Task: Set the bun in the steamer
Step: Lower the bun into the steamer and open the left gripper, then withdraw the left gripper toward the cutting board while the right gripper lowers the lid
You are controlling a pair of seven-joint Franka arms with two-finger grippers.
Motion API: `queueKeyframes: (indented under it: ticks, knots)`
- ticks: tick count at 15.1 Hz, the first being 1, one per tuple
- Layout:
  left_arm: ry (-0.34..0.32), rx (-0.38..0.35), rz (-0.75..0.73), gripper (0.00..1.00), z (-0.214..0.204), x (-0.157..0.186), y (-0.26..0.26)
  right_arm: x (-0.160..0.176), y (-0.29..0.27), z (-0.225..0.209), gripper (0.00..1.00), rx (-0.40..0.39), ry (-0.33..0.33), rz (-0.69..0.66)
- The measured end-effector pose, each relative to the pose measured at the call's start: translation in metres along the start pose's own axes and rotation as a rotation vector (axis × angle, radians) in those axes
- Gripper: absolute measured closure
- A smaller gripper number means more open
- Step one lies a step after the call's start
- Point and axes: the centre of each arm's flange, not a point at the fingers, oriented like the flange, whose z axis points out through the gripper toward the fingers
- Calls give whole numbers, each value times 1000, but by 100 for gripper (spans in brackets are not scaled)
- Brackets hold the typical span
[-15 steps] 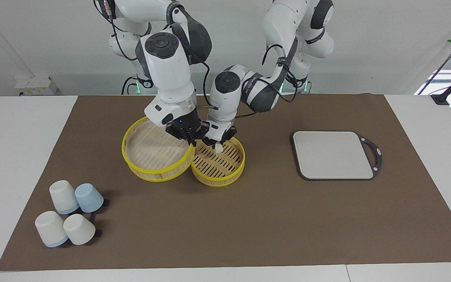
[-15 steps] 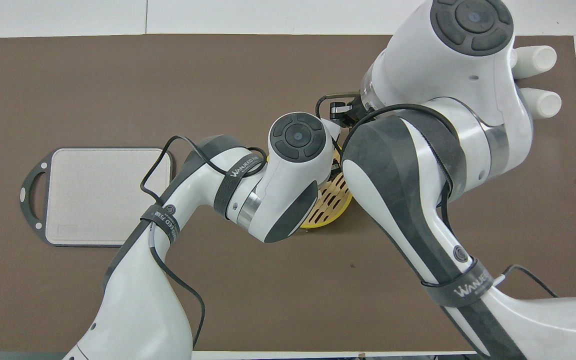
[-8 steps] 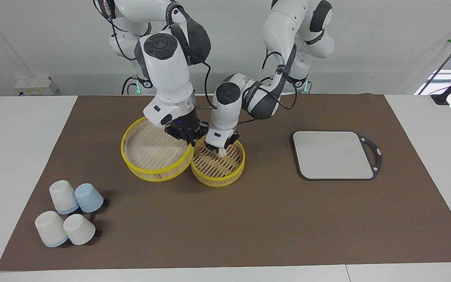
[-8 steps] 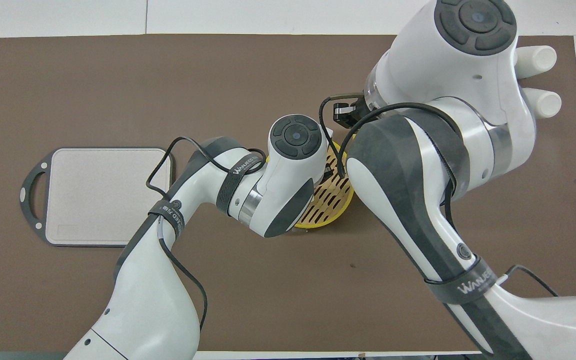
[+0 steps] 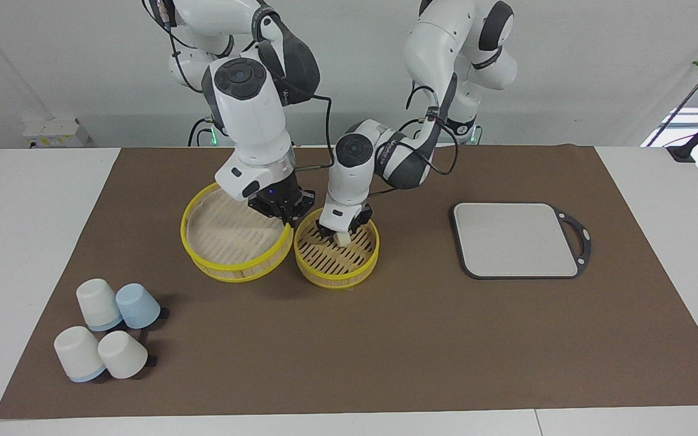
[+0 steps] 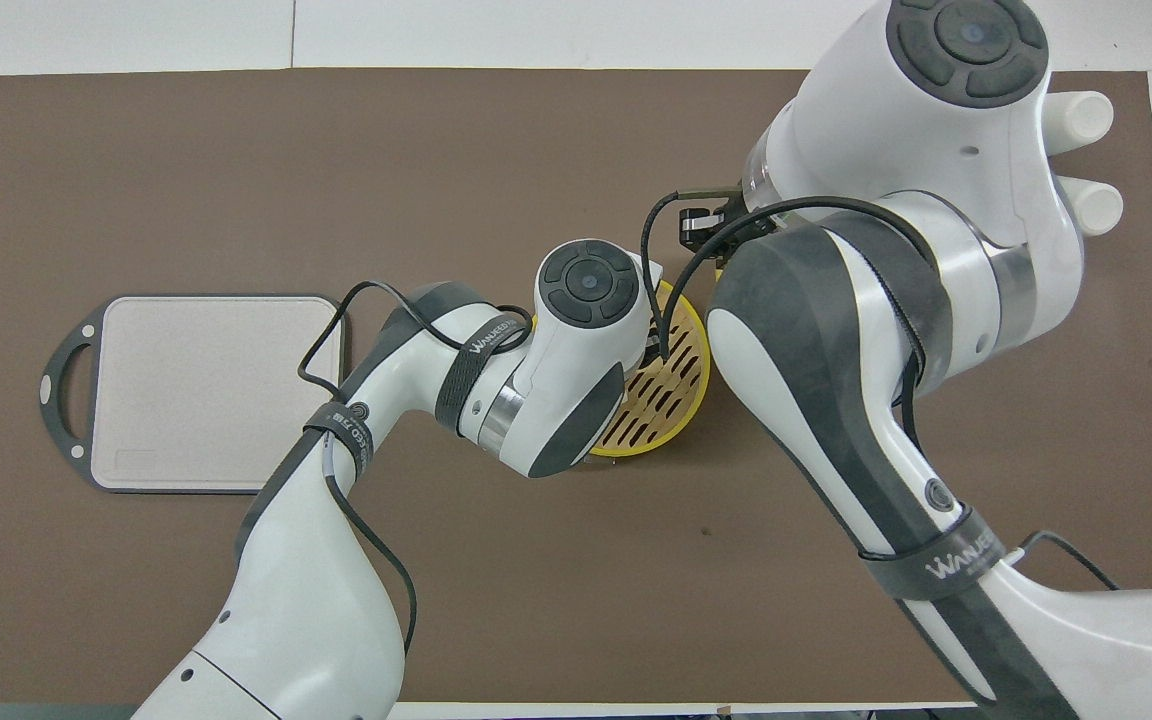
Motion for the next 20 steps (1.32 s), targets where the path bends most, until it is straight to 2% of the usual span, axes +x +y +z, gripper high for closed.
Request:
queueKeyframes:
  ticks: [1,2,6,11,15,20]
  knots:
    - [6,-8,-2,3,-6,2,1,0,0,0,91,0,0,0]
    - [11,-14,-6,0,-15,4,0,-1,0,0,91,0,0,0]
    - [17,-22,-52,0,-62,28,-31,-1,-2,-1,91,3,5,-4]
    - [2,0,-12,0,-87,60,-103,-2,-12,-3,91,22,34,11]
    - [-3,-5,14,0,-132,92,-171,-18,-50,0,91,40,55,29]
    - [8,-22,89,0,-190,119,-249,-42,-114,42,91,44,42,78]
